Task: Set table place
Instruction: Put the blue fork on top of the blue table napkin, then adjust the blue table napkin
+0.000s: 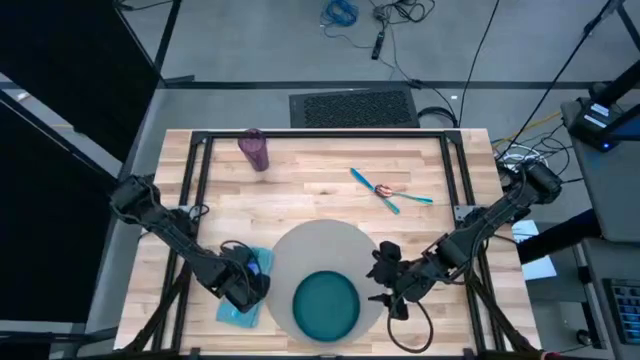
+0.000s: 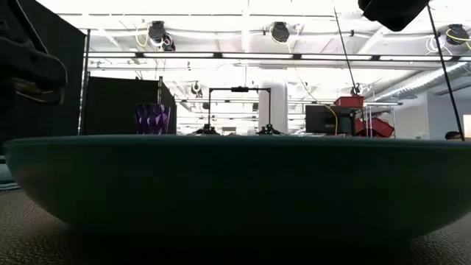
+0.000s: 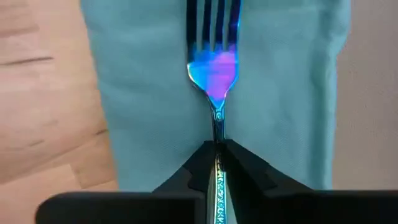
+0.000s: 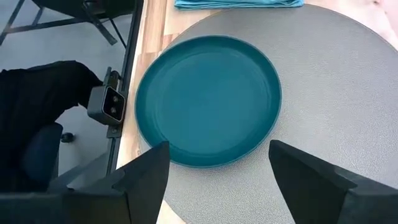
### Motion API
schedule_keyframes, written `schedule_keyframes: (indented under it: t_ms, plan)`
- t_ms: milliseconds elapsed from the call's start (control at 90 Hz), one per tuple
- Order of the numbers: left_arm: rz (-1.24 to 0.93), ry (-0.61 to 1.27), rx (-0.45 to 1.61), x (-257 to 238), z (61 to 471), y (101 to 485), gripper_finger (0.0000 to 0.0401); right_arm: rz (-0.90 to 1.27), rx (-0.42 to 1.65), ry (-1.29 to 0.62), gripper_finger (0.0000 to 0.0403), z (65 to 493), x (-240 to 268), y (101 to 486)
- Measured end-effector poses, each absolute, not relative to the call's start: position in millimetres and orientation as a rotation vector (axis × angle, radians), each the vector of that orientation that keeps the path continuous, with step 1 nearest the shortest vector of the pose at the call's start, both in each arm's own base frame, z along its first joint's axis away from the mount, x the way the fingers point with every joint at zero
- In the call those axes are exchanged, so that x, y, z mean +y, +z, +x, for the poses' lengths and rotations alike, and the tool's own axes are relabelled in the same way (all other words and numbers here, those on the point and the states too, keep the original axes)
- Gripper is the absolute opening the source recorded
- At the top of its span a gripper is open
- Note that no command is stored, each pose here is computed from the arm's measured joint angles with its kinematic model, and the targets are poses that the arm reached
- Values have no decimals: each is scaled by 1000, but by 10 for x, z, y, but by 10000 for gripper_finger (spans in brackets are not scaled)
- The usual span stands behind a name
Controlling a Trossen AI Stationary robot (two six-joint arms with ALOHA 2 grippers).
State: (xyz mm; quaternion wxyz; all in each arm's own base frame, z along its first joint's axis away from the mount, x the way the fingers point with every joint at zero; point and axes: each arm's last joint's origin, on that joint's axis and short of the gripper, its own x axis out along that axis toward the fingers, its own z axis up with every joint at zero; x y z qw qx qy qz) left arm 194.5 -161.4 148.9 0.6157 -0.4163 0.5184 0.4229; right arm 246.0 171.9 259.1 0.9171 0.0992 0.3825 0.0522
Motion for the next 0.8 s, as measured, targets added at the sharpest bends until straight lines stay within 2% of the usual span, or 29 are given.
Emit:
schedule_keyframes:
  t_ms: [167, 589, 800]
  plan:
    - [-966, 971, 1193, -1615, 1953, 1489, 61, 201, 787, 109, 258, 2460, 1719, 2591]
    - [-843, 943, 1234, -1598, 2025, 1673, 64, 200, 787, 109, 258, 2460, 1719, 2591]
    - [-751, 784, 1269, -1604, 2216, 1975, 64, 178, 786, 115, 258, 2459, 1718, 2590]
